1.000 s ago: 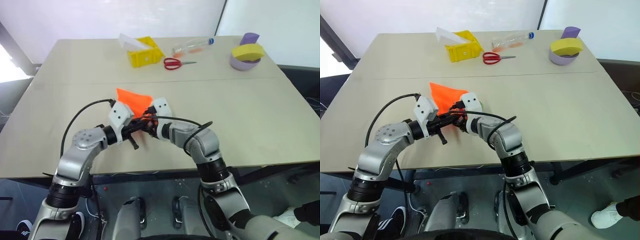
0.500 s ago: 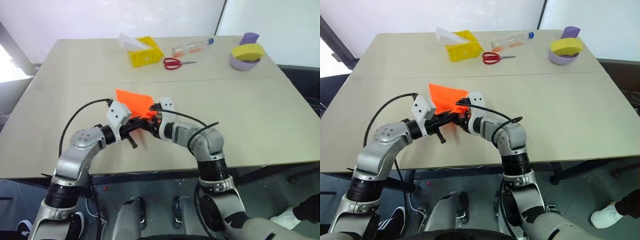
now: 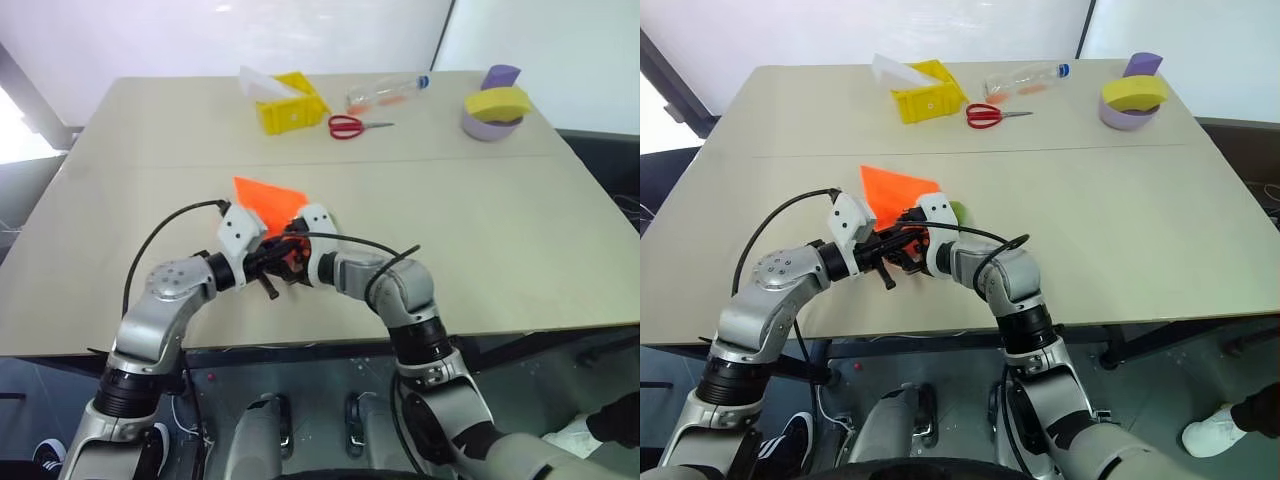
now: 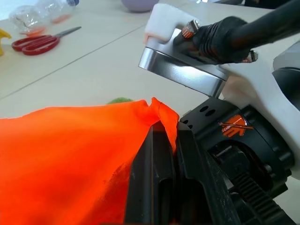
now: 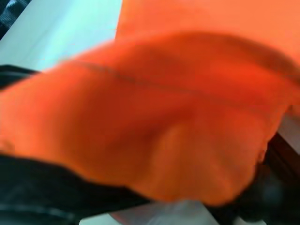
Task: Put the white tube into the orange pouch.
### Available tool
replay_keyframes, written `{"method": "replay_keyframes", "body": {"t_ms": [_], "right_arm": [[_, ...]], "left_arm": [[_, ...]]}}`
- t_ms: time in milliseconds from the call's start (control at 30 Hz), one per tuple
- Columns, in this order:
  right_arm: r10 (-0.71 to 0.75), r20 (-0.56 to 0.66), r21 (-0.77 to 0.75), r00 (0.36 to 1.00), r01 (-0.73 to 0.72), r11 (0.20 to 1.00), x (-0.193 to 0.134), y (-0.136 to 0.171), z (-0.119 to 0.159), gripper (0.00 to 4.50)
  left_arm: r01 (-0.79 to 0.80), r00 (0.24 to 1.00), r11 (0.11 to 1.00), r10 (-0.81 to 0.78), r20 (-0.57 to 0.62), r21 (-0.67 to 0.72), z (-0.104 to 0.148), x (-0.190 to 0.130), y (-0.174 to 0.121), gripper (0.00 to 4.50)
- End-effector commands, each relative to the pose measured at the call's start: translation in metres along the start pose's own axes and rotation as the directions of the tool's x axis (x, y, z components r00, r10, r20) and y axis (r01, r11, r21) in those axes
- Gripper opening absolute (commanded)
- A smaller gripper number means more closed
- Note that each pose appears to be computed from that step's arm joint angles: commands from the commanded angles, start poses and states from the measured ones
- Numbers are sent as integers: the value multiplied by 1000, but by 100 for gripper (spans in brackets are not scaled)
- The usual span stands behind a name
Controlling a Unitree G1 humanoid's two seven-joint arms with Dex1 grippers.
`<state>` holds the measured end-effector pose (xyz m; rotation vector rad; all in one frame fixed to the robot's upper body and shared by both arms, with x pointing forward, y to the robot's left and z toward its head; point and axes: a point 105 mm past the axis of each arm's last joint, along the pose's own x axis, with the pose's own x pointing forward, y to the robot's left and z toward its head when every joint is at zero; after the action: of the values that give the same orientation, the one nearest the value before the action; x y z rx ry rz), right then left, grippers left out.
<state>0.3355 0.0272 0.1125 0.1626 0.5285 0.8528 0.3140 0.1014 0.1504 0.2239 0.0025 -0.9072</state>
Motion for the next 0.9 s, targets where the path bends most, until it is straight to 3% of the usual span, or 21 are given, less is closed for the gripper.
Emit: {"method": "replay_keyframes", "body": {"t_ms": [33,367,500,667,900], "right_arm": [[109,87,-98,990,-100,990,-19,22,27,443],[204,-10,-230,979,-201,952,-56,27,13,443],[195,-3,-245,981,-189,951,-64,15,15,443],[295,-52,-338,954,-295,894,-78,28,7,443],[273,-73,-387,959,-279,879,-105,2,5,443]], "left_arm": [[9,999,1000,-9,-31,9,-8,-2,-3,0],[0,998,1000,1,-62,30,-16,-8,4,0],[-9,997,1000,11,-73,28,-20,-11,7,0],[-7,997,999,10,-81,31,-23,-12,8,0],[-2,993,998,9,-114,57,-29,-26,12,0]]}}
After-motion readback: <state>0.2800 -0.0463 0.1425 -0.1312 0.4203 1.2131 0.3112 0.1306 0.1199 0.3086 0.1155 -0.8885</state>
